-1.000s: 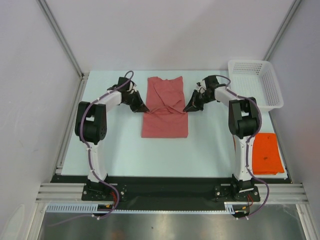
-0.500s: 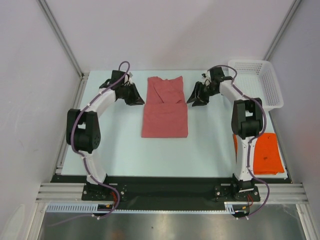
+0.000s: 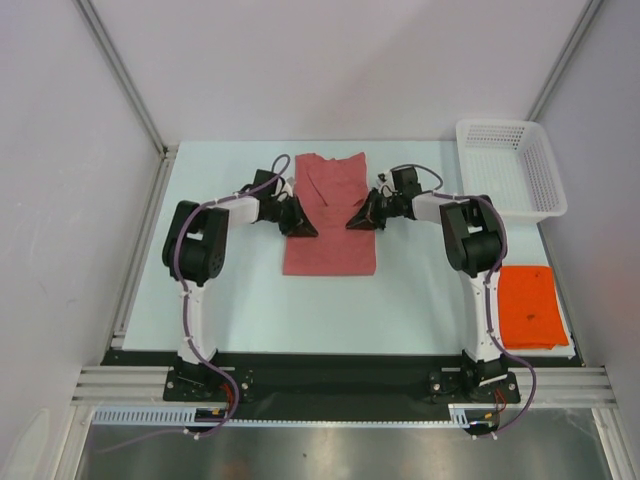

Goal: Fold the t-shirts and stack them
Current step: Fold the tshirt

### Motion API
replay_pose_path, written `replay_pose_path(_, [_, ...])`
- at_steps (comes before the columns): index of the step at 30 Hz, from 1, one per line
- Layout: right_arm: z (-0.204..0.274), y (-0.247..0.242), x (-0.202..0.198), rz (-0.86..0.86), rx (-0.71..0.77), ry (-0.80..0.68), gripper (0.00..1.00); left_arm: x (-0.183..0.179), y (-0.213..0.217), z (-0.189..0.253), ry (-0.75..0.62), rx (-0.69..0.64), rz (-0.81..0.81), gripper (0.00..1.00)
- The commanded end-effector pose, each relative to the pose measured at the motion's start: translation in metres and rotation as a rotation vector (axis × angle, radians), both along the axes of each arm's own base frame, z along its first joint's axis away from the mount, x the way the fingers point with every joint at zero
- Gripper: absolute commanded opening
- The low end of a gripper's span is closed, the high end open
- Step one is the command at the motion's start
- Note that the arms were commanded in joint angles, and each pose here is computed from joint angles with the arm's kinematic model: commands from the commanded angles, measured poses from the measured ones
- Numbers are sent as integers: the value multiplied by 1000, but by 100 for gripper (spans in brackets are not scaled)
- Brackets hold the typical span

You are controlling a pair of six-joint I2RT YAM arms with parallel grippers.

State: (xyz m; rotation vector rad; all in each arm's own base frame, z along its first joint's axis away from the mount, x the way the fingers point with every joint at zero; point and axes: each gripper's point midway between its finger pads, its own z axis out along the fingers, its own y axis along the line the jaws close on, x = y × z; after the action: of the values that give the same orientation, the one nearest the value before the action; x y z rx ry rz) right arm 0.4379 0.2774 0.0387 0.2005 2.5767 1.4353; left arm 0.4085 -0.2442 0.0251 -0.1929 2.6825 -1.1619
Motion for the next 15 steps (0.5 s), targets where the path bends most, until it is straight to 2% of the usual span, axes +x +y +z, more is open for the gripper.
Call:
replay_pose_path(1, [14,-2,35,-21,93,-77,0,46,3,26,-131,-57,24,12])
replay_pose_path(4, [-4,-18,47,-57,92,-41,0,62,26,8,-128,4,66,13])
replay_pose_path(11, [-38,-50,63,-115,14,51,0,75,50,-17,-58,30,113,13])
replay_pose_path(13, [-35,-54,67,-112,-18,66,0,79,51,-14,-63,41,103,13])
replay_pose_path(15, [-20,-61,74,-111,-70,20,0,80,55,-3,-83,67,98,14])
